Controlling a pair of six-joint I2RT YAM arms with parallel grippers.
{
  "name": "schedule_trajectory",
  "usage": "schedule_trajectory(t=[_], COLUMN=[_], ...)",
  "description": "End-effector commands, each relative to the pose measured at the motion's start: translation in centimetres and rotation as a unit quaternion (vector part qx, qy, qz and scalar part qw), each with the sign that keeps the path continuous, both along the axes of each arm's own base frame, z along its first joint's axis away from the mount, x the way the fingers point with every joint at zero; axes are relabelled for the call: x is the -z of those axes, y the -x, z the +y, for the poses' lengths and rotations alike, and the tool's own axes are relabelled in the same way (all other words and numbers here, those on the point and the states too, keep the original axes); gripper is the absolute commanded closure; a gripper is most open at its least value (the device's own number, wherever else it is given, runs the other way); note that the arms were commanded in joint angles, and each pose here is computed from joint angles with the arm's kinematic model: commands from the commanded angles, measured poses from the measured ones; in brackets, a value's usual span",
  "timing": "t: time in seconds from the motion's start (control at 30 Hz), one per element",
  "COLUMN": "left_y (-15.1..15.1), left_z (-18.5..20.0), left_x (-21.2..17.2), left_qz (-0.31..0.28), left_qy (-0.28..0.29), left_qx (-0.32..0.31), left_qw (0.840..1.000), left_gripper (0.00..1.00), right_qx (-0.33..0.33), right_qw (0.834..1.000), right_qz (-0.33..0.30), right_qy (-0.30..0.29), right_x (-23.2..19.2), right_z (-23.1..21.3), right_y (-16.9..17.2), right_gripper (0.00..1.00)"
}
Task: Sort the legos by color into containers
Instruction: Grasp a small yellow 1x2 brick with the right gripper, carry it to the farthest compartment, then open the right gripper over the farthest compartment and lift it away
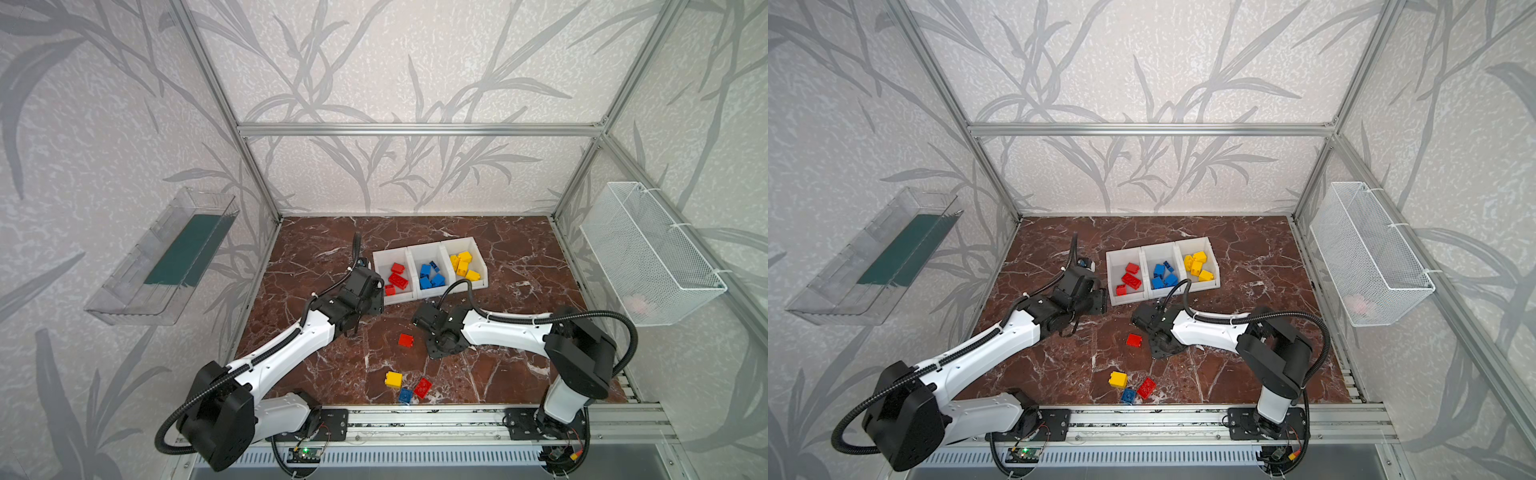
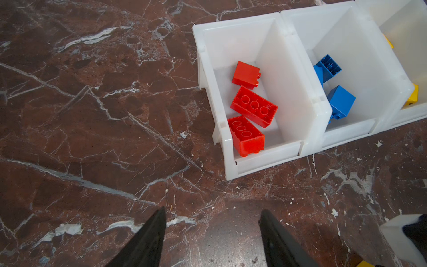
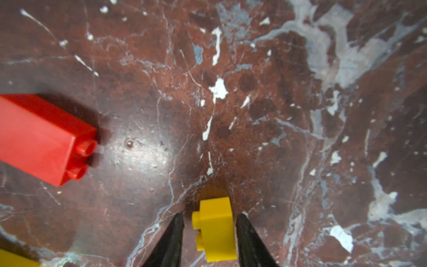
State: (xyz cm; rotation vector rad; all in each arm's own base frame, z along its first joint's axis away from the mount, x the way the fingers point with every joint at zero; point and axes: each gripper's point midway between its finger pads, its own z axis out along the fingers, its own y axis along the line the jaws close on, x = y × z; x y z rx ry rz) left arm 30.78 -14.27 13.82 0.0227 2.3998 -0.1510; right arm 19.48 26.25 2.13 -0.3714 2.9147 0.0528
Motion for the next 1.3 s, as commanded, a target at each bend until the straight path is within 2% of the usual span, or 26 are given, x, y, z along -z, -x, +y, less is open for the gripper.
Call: schedule_trajectory(t=[0.0,0.2,0.33,0.43,0.63,0.73,0.87,1.03,1.13,1.27], left_y=[0.0,0.1,0.2,0.5,1.5,2.2,2.9,3.7,4.0,4.1], left_z=[0.4,0.7,0.8,0.9,1.3,1.4,1.8,2.0,2.1,1.9], left_x=[-0.2,-0.2,-0.3,-0.3,-0.1,0.1,0.1,-0.1,0.1,0.2], left_qz=[-0.009,-0.01,-0.012,-0.011,-0.01,-0.008,-0.013,-0.011,-0.011,-0.008], left_qy=[0.01,0.01,0.012,0.015,0.03,0.049,0.064,0.079,0.087,0.092], left_qx=[-0.017,-0.019,-0.02,-0.02,-0.027,-0.032,-0.042,-0.045,-0.047,-0.047], left_qw=[1.0,1.0,1.0,1.0,0.999,0.998,0.997,0.996,0.995,0.995], left_gripper=[0.33,0.33,0.32,0.32,0.32,0.32,0.32,0.32,0.32,0.32], right_qx=[0.005,0.001,-0.03,-0.051,-0.017,0.001,0.04,0.062,0.063,0.069], right_qw=[1.0,1.0,0.997,0.995,0.991,0.987,0.989,0.99,0.99,0.989], right_qz=[0.0,-0.002,-0.037,-0.053,-0.132,-0.161,-0.143,-0.126,-0.124,-0.127], right_qy=[0.025,0.028,0.055,0.069,0.014,0.006,-0.008,-0.024,-0.027,-0.026], right_x=[0.2,0.0,-2.2,-4.5,-11.8,-13.6,-12.5,-11.0,-10.8,-11.0], right_z=[-0.9,-1.0,-1.4,-2.5,-5.1,-6.4,-8.2,-8.6,-8.4,-8.7], right_y=[0.2,0.1,-1.6,-4.6,-13.4,-17.2,-21.0,-22.4,-22.6,-22.8], right_gripper=[0.67,0.73,0.75,0.75,0.75,0.75,0.75,0.74,0.68,0.5])
